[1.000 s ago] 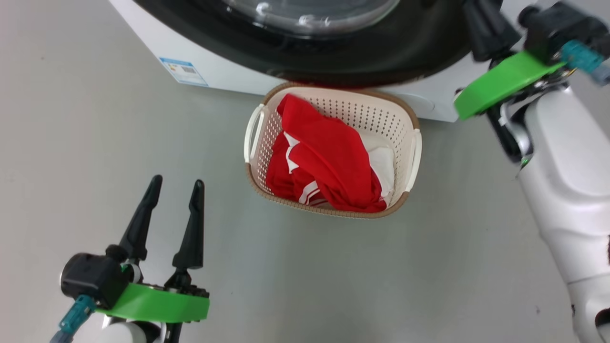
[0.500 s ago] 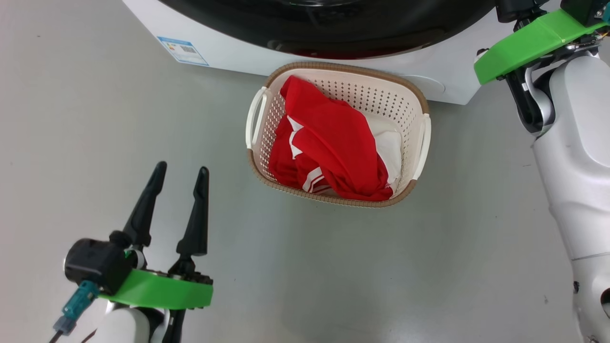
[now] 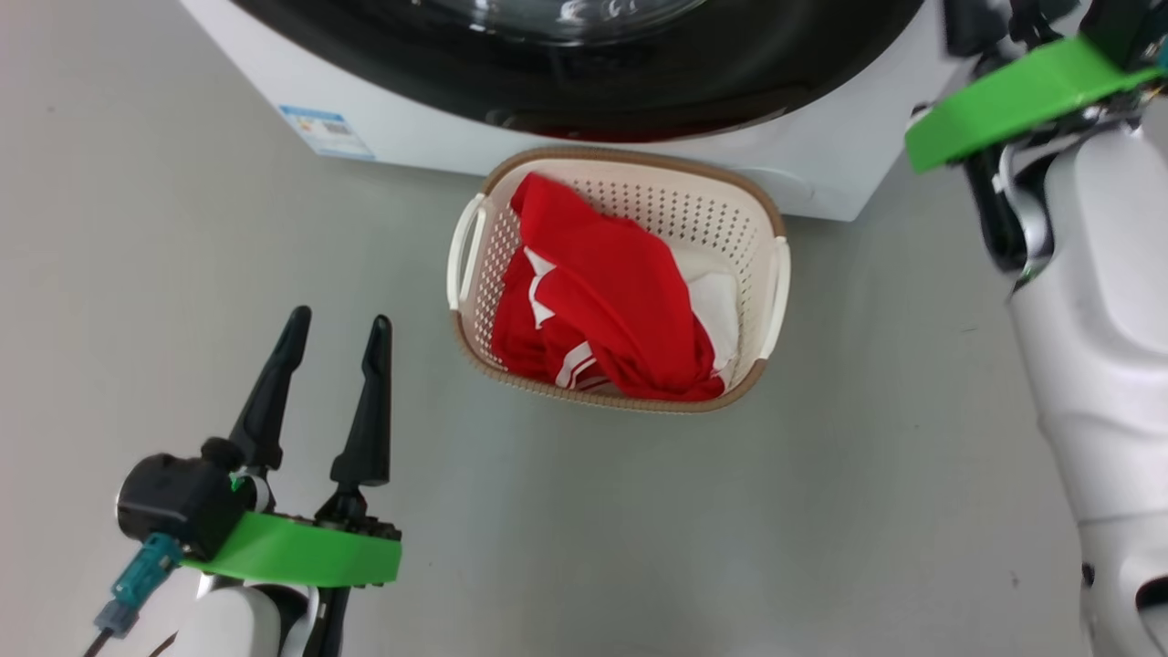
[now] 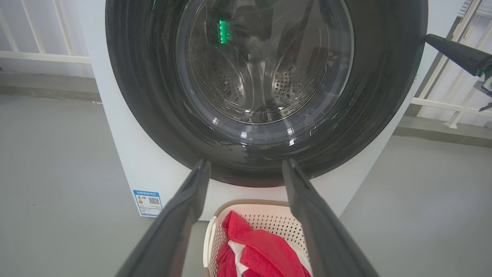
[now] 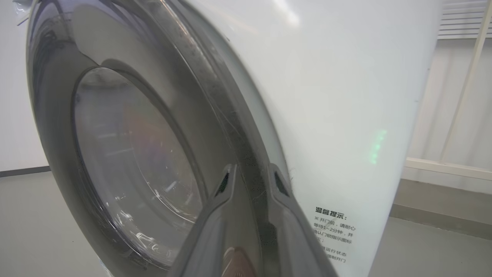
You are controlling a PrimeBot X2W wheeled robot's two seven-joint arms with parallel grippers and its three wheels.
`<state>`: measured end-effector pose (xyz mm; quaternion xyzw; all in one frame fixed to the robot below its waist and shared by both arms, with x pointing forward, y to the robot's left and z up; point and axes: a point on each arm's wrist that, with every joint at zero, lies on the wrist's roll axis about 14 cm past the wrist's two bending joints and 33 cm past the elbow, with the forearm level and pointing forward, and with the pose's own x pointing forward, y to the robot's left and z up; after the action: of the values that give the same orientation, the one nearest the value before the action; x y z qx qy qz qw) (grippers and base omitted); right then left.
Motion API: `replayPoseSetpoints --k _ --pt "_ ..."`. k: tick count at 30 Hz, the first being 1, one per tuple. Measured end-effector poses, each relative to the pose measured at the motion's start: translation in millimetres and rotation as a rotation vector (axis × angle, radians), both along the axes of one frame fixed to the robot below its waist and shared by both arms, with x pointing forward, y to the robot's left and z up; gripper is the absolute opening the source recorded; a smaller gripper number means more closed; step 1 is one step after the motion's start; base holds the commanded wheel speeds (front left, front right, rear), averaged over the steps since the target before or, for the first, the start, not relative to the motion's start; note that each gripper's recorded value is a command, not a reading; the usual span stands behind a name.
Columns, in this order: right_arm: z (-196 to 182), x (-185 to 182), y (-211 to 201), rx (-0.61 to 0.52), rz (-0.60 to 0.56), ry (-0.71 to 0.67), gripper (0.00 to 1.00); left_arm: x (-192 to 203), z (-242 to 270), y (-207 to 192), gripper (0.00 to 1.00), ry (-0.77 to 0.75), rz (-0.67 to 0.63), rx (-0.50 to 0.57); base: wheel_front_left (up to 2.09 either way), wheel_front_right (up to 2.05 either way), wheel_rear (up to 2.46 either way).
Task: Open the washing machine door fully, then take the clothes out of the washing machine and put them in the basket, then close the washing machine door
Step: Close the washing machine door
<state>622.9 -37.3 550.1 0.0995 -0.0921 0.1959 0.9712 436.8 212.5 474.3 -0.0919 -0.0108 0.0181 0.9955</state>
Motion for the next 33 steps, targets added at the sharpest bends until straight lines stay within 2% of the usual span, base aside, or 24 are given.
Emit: replayPoseSetpoints --k 11,27,33 --pt "-10.9 -63.8 -17.0 -0.046 -0.001 0.013 1.0 2.0 23.8 -14.2 1.0 -0.074 -0.03 -0.099 0.0 0.0 0.0" --pt "9.3 -135.9 -91.9 -0.024 -0.188 -0.019 1.0 -16.7 40.8 -32.4 1.0 -0.11 -0.088 -0.117 0.0 0.0 0.0" --pt "17.3 -166.7 -121.6 -0.03 -0.268 -0.039 1.0 -26.0 49.6 -38.0 1.0 -0.13 -0.111 -0.088 0.0 0.0 0.0"
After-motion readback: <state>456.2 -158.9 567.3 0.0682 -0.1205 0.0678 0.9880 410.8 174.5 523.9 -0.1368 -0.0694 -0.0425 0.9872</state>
